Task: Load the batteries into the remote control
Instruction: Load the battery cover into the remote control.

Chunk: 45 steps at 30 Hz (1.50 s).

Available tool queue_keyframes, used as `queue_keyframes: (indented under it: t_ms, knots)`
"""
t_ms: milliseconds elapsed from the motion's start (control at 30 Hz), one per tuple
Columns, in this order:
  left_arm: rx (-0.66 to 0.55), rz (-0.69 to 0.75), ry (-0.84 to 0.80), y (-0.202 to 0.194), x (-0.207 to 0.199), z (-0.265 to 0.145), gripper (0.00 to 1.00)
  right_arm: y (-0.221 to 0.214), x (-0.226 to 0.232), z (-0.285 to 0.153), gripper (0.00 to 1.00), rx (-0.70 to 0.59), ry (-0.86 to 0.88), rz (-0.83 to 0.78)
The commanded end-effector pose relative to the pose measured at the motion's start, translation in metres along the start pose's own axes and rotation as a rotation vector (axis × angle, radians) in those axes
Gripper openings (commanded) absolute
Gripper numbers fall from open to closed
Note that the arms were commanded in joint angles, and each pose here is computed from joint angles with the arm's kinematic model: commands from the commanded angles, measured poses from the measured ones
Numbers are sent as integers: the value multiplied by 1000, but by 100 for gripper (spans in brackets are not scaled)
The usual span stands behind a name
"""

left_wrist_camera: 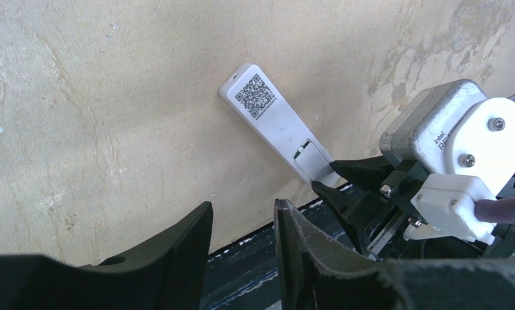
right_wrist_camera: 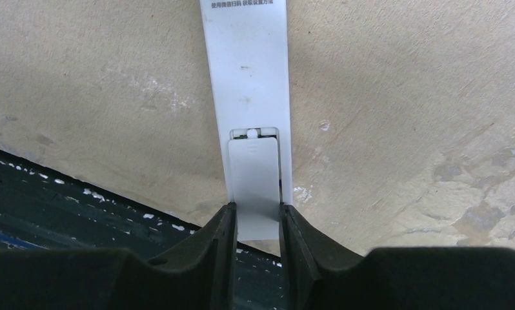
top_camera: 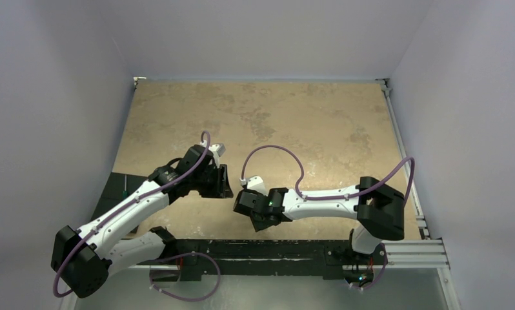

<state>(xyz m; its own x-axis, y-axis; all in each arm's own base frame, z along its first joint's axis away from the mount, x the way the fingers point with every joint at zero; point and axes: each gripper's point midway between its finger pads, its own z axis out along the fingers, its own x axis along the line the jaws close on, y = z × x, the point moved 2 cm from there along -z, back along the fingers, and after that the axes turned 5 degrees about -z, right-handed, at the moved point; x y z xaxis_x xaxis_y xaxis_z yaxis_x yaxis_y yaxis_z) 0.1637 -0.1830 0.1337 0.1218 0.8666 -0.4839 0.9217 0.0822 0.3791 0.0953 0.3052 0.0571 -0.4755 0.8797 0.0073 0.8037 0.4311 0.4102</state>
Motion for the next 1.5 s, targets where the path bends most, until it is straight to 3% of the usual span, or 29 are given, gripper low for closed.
queue_keyframes:
  t_ms: [0, 1033, 1467]
  knots:
    - [-33, 33, -37, 10, -8, -3, 40, 8, 0, -4, 35, -30, -24, 17]
    - [-17, 31, -30, 9, -7, 3, 40, 17, 0, -30, 43, -100, 35, 75]
    - [14, 33, -151, 26, -36, 31, 39, 3, -20, -45, 44, -123, 54, 128]
